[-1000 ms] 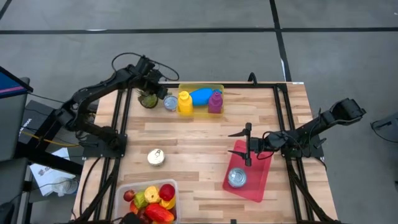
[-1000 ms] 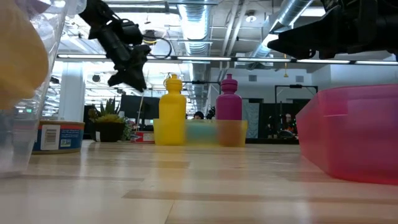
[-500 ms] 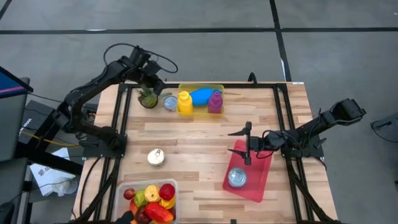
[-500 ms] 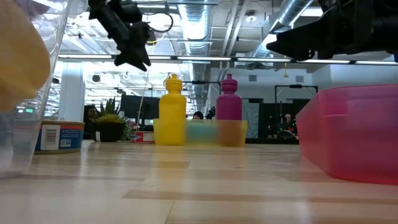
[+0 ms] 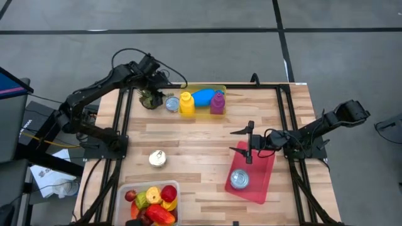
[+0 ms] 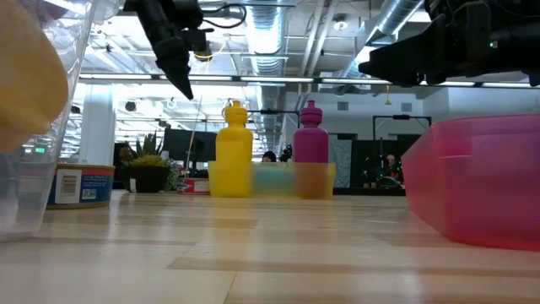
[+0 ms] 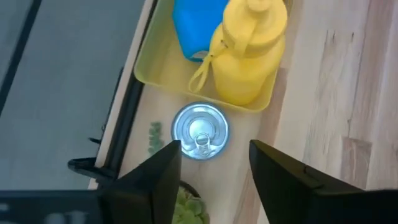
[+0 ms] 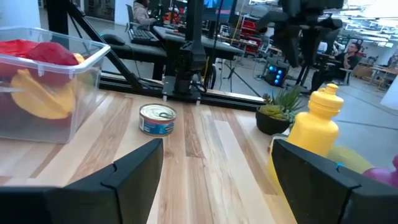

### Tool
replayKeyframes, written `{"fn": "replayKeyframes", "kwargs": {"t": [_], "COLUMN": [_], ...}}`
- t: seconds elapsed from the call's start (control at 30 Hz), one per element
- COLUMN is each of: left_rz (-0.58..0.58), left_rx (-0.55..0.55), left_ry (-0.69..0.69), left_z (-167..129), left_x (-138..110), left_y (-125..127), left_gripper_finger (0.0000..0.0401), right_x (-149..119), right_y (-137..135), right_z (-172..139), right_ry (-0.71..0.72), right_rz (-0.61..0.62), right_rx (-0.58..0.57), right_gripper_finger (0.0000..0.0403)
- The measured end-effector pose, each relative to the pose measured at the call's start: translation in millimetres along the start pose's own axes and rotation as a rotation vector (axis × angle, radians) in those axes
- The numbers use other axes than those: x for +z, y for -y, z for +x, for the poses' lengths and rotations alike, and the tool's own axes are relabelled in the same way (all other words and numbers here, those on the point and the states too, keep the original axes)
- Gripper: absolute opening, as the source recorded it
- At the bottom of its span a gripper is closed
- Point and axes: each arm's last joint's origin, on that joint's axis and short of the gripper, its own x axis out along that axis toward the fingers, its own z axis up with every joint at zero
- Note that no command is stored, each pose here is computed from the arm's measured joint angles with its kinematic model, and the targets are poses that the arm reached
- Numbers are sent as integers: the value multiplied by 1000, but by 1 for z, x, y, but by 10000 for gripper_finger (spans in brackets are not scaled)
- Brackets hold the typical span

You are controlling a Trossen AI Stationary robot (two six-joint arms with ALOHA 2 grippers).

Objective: Pick & Place Food Item
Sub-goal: Put the red tuna can into the red bin

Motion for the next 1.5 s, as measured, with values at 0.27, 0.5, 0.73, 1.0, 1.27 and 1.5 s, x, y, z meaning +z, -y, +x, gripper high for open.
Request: {"fn": "replayKeyframes", "kwargs": {"t": [0.27, 0.5, 0.73, 1.0, 1.27, 1.5], "left_rz": [1, -8, 6, -219, -290, -383], "left_rx": [-54, -77, -100, -59, 154, 72], "left_ry": [-56, -141, -179, -11, -113, -96], "left_z": [38, 63, 68, 54, 57, 57], "left_x": [9, 11, 15, 41, 34, 27], "left_y": [0, -4, 10, 43, 37, 18], "left_gripper_finger": [221, 254, 247, 225, 152, 44], "right_x": [0, 0, -1, -5, -7, -7], "right_y": [3, 2, 2, 2, 1, 1], "right_z": [1, 1, 1, 1, 1, 1], "right_ry": [-2, -2, -9, -45, -64, -71], "right_rz": [12, 27, 25, 10, 9, 6], "right_rx": [-13, -12, -12, -9, -5, -2], "right_gripper_finger": [291, 291, 291, 291, 291, 291]}}
